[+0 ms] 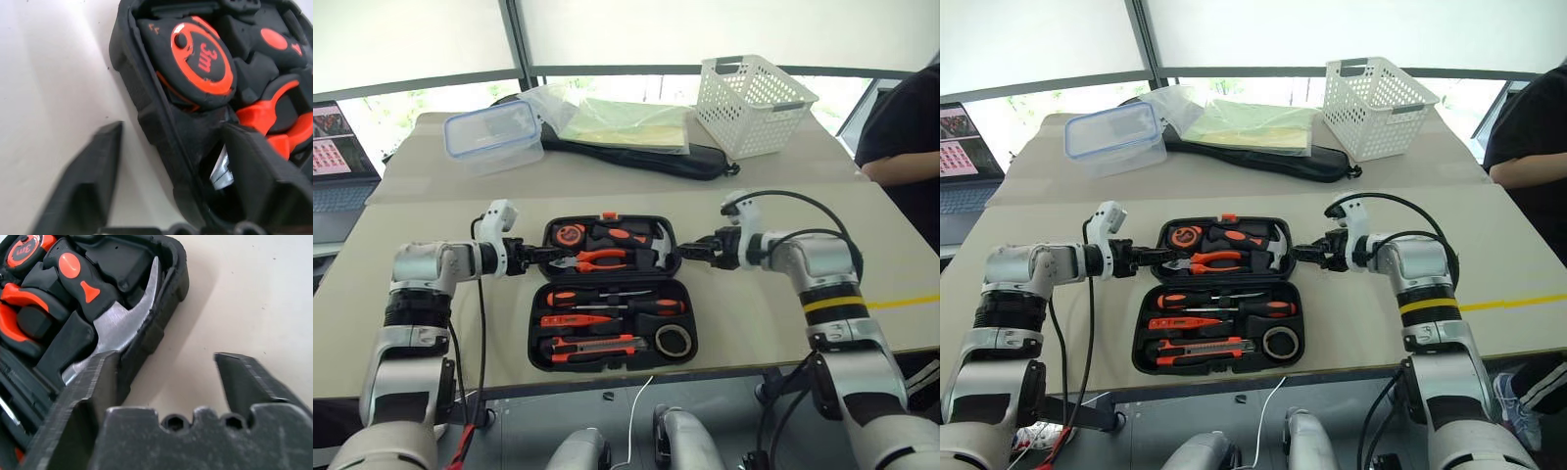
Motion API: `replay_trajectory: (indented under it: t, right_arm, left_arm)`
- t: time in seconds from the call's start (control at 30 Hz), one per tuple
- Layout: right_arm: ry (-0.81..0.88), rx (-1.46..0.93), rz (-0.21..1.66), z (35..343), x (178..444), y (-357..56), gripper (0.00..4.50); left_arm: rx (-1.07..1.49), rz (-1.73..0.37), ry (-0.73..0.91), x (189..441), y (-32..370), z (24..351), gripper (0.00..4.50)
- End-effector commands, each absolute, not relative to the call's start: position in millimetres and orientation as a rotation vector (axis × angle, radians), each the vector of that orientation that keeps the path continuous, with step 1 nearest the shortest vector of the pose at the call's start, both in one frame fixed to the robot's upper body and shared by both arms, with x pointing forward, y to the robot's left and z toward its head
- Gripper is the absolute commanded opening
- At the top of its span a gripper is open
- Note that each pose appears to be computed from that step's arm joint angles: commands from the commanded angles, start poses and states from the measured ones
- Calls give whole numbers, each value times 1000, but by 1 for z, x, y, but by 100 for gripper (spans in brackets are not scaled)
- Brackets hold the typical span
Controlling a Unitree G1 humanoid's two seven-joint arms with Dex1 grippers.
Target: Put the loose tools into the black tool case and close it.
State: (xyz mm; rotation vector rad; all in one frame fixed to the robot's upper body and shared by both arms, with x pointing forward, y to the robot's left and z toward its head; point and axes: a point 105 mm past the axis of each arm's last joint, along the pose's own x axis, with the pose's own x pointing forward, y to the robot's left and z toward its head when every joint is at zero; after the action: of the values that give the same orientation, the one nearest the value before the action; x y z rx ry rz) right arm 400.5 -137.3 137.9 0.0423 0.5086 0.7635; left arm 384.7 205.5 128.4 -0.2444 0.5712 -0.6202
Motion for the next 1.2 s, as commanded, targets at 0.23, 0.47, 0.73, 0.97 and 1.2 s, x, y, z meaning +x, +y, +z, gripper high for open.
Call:
replay_trajectory:
  t: [0.23,0.47,0.73,0.97,1.2]
  right_arm:
    - [505,-19,804,144,399,-122,19]
    - [437,-53,811,154,400,-119,4]
    - [0,-182,733,223,412,-110,4]
    - [-193,-415,662,208,396,-119,4]
    - [-305,-610,598,162,371,-137,4]
  left_arm:
    - [-237,-619,558,380,209,129,1]
    - [-196,-657,478,381,204,142,0]
    - [68,-629,7,388,195,210,0]
    - [359,-567,-172,377,191,207,0]
    - [614,-410,-314,353,205,185,0]
